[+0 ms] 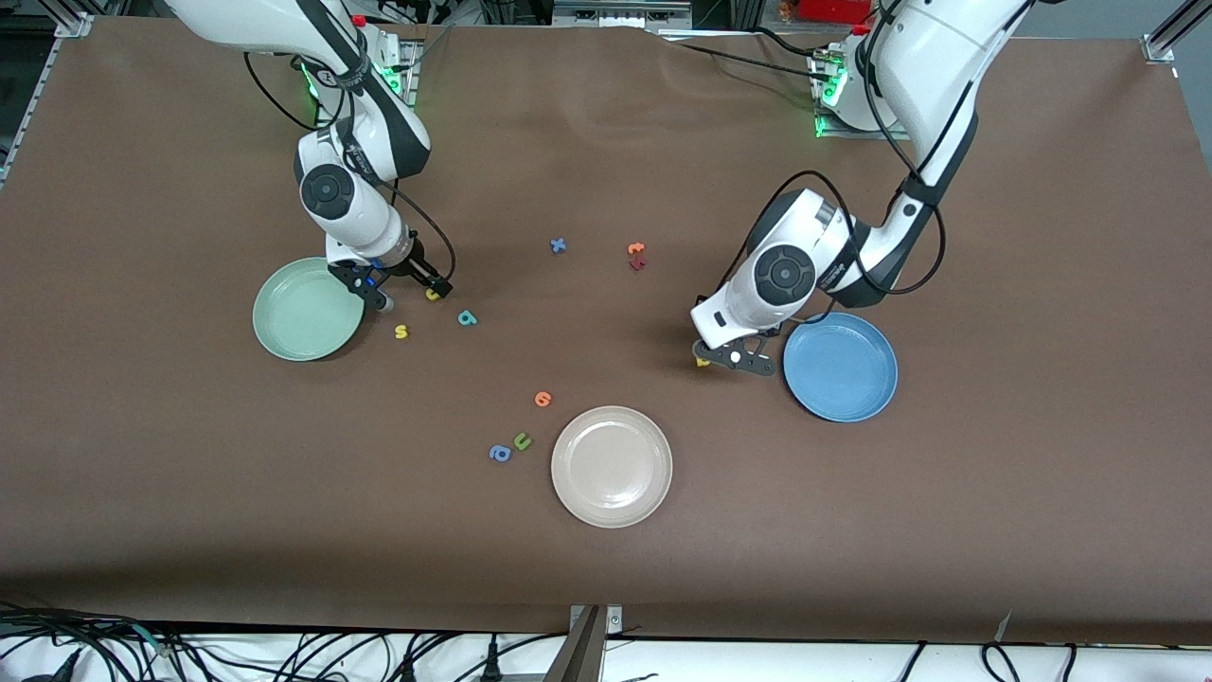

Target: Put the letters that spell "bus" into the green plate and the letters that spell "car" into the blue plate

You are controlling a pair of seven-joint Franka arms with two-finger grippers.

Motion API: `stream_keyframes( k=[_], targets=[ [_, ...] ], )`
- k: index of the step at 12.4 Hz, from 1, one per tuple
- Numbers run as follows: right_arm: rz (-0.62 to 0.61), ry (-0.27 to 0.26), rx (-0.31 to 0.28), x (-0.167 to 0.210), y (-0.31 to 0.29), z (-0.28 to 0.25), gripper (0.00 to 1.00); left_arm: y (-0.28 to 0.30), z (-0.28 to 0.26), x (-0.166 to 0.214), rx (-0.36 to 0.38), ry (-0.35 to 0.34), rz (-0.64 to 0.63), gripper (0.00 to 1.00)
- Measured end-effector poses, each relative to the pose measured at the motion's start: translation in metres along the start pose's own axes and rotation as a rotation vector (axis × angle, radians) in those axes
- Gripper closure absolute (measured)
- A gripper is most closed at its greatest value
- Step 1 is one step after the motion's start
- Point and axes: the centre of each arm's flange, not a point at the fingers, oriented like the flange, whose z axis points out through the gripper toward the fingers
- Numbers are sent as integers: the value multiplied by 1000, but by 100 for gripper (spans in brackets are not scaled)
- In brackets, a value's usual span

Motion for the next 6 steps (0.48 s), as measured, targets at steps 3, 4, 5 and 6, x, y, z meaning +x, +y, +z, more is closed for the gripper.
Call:
stream_keyframes(
  k=[3, 4, 5, 6],
  targets=[
    [38, 3, 25, -1, -2, 8, 11, -5, 18, 1, 44, -3, 23, 42],
    [40, 0, 25, -1, -1, 12, 11, -4, 21, 1, 44, -7, 12, 41],
    [41, -3, 24, -2, -1, 15, 11, 0, 24, -1, 45, -12, -1, 41],
    [41, -4, 24, -2, -1, 16, 11, 6, 28, -4, 48, -20, -7, 41]
  ],
)
